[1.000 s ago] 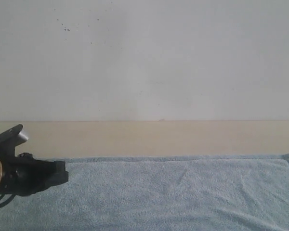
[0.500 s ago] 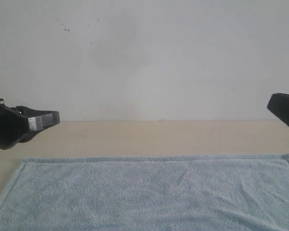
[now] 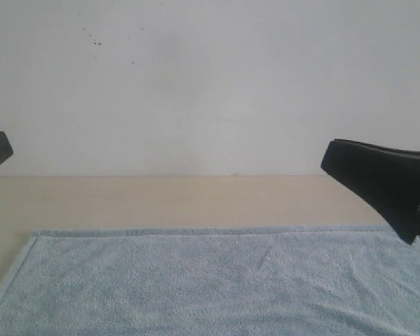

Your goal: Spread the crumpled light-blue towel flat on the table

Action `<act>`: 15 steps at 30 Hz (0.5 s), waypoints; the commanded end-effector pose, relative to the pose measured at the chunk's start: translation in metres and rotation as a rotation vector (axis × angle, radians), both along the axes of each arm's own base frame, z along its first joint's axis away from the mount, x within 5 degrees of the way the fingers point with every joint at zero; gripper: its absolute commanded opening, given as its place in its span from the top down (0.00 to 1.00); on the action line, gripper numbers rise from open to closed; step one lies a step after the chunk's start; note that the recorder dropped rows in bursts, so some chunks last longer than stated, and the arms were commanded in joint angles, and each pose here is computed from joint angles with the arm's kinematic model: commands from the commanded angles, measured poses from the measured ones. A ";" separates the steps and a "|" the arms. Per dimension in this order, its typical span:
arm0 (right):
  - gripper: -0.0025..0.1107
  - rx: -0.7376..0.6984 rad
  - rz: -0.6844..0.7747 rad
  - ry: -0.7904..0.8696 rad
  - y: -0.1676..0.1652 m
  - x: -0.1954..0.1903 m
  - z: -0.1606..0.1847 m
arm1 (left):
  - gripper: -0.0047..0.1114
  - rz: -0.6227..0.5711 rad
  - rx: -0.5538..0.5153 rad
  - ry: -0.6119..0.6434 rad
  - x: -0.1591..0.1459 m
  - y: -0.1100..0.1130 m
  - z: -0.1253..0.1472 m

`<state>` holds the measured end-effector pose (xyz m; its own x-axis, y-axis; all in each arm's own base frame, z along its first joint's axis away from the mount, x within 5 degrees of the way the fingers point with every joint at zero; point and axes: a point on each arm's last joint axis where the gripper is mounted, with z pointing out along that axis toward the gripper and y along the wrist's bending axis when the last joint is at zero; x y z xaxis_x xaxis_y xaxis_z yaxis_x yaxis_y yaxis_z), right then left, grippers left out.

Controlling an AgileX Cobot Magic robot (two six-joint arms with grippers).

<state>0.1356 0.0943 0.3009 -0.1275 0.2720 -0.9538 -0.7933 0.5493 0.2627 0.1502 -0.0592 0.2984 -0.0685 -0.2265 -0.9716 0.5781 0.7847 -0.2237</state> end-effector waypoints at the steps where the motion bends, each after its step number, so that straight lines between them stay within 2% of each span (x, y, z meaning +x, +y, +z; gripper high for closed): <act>1: 0.98 0.027 0.000 -0.074 -0.002 -0.011 0.019 | 0.92 -0.055 -0.042 -0.086 -0.017 -0.003 0.013; 5: 0.98 0.045 -0.084 -0.077 -0.011 -0.020 0.038 | 0.92 -0.068 -0.077 -0.124 -0.029 -0.002 0.021; 9: 0.98 -0.031 -0.102 -0.155 -0.017 -0.040 0.050 | 0.92 -0.102 -0.069 -0.172 -0.041 -0.005 0.026; 15: 0.98 -0.093 -0.096 -0.202 -0.021 -0.058 0.051 | 0.92 -0.115 0.058 -0.218 -0.054 -0.007 0.025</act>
<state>0.0814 0.0749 0.3518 0.0851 0.2110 -0.9738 -0.7741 0.6293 0.0687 0.0988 -0.0661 0.3261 0.1188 -0.2260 -0.9669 0.7026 0.7072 -0.0790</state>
